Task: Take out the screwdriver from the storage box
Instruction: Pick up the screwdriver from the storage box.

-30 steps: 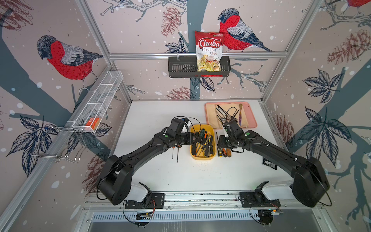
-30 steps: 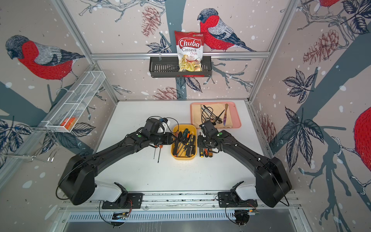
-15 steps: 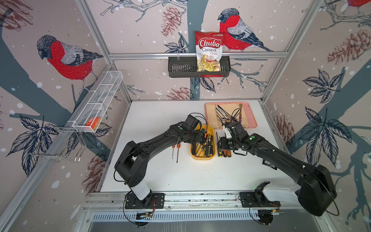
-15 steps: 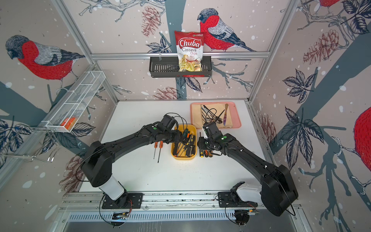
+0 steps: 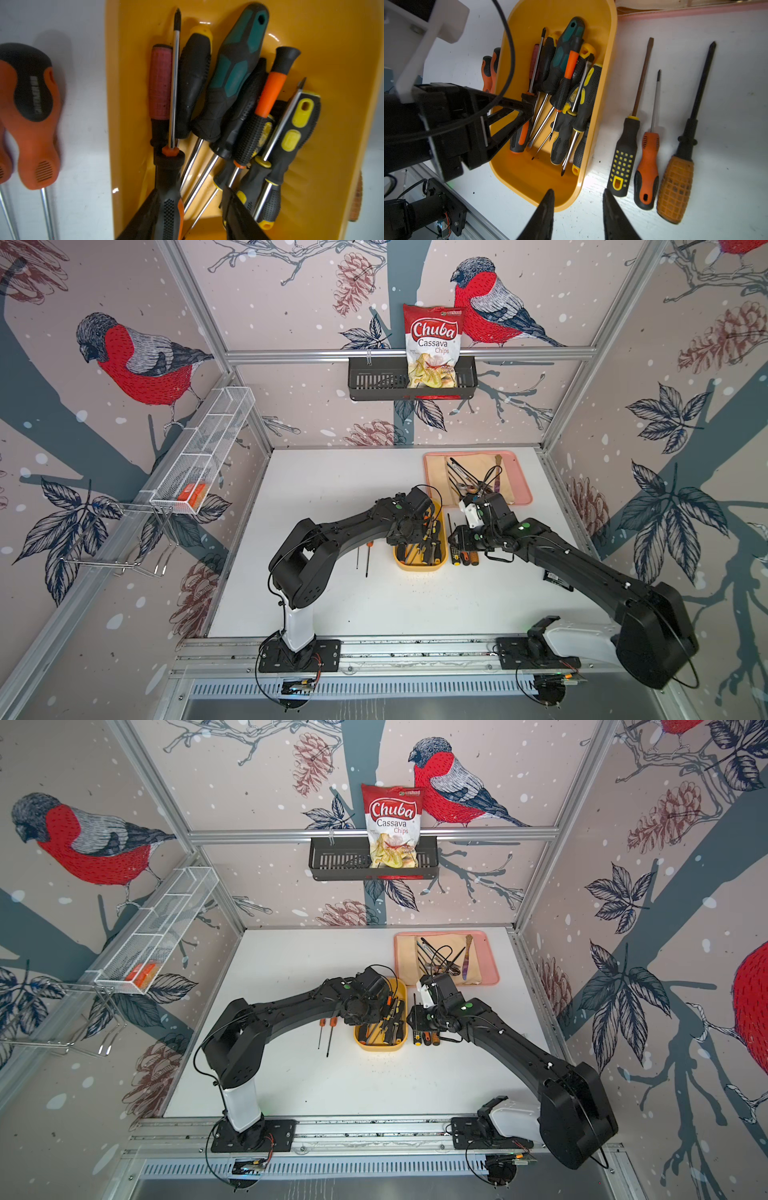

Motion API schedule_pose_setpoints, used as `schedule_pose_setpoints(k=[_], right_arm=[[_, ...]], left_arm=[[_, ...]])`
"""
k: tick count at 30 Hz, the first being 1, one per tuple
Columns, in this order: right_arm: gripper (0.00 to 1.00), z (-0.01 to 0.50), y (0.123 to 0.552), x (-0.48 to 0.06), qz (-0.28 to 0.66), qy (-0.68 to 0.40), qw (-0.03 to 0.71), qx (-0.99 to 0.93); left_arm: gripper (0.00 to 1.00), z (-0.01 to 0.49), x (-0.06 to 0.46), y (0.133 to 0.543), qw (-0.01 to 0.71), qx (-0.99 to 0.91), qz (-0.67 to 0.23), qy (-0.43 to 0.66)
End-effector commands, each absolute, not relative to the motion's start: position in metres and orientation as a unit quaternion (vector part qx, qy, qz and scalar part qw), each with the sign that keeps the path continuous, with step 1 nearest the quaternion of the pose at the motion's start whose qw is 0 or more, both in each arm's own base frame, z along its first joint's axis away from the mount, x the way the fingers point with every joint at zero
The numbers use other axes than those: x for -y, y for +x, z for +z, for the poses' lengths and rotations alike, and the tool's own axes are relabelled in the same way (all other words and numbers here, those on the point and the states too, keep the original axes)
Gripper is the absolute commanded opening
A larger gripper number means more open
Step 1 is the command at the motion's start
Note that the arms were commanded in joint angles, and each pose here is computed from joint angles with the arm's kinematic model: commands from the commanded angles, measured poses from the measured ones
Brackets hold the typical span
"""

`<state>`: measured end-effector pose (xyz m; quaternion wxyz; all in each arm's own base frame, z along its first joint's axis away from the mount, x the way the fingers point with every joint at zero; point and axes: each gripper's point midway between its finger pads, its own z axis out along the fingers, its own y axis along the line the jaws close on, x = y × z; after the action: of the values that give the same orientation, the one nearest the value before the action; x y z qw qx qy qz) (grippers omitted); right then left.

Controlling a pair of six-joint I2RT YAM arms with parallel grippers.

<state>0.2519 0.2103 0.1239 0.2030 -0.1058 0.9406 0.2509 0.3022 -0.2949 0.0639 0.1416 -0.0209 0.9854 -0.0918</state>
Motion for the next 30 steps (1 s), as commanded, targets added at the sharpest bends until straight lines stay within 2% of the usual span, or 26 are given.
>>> schedule_pose_setpoints(k=[1,10,13,16,24,30], right_arm=[[0.4,0.128,0.253,-0.213,0.265,-0.125,0.21,-0.933],[0.4,0.135,0.254,-0.211,0.28,-0.125,0.219,-0.926],[0.4,0.135,0.255,-0.21,0.28,-0.124,0.22,-0.926],[0.4,0.135,0.255,-0.208,0.28,-0.119,0.223,-0.926],[0.4,0.135,0.256,-0.207,0.281,-0.112,0.225,-0.926],[0.4,0.139,0.256,-0.21,0.29,-0.113,0.225,-0.924]], left_arm=[[0.51,0.058,0.289,0.302,0.142,-0.988,-0.061,-0.031],[0.45,0.037,0.292,0.299,0.122,-0.991,-0.052,-0.03],[0.4,0.034,0.293,0.297,0.117,-0.991,-0.051,-0.026],[0.29,0.032,0.292,0.296,0.114,-0.992,-0.05,-0.023],[0.17,0.052,0.295,0.298,0.127,-0.99,-0.063,-0.012],[0.16,0.083,0.3,0.301,0.149,-0.985,-0.089,0.006]])
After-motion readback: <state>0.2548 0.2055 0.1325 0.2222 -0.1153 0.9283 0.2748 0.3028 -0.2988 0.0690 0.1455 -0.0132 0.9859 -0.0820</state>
